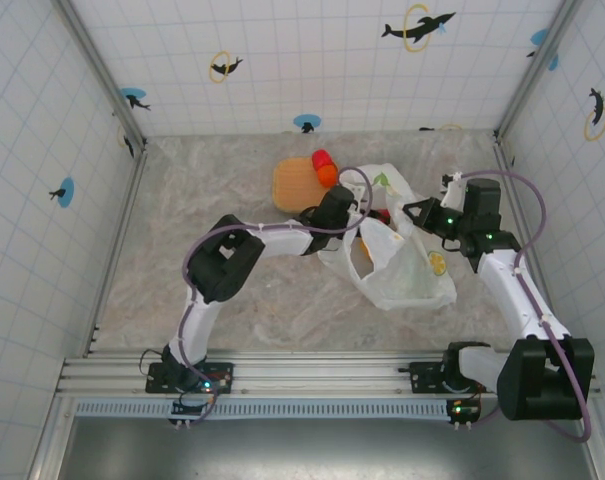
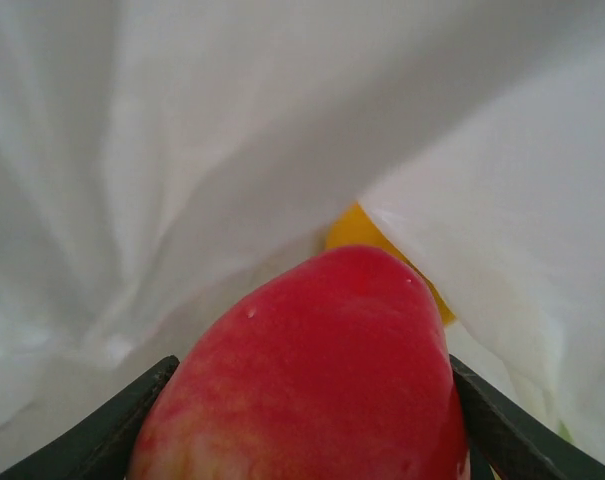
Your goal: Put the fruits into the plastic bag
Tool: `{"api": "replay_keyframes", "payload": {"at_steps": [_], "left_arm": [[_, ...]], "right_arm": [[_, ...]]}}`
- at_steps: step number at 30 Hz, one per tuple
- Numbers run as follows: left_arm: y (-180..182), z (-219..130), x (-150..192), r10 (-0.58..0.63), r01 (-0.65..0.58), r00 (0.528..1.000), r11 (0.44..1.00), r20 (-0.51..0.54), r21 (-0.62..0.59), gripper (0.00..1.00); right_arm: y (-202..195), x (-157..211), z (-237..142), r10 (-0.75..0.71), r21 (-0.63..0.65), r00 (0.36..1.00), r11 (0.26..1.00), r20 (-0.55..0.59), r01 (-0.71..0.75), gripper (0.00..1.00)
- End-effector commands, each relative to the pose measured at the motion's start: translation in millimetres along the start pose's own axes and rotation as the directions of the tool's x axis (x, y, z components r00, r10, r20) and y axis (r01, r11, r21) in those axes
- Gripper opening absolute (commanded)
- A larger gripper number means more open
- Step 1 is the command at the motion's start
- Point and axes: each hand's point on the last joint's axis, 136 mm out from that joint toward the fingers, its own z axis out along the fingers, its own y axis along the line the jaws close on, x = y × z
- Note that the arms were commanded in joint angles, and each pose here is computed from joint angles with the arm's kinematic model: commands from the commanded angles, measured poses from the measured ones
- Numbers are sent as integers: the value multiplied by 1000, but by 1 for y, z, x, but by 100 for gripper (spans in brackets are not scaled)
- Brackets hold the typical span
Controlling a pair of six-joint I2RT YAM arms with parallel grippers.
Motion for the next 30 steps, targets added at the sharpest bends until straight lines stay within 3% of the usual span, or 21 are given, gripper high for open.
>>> {"api": "replay_keyframes", "payload": {"at_steps": [1, 15, 30], "left_arm": [[-17, 11, -21, -63, 60, 996, 997, 70, 51, 57], [-19, -1, -31, 49, -48, 996, 999, 69, -4, 82], [-14, -38, -23, 113, -112, 992, 993, 48, -25, 98]], "right_arm": [[3, -3, -4, -21, -8, 999, 1000, 24, 21, 0], [-5, -6, -10, -16, 7, 999, 1000, 34, 16, 0], [-13, -8, -15, -10, 24, 999, 1000, 39, 9, 0]]}}
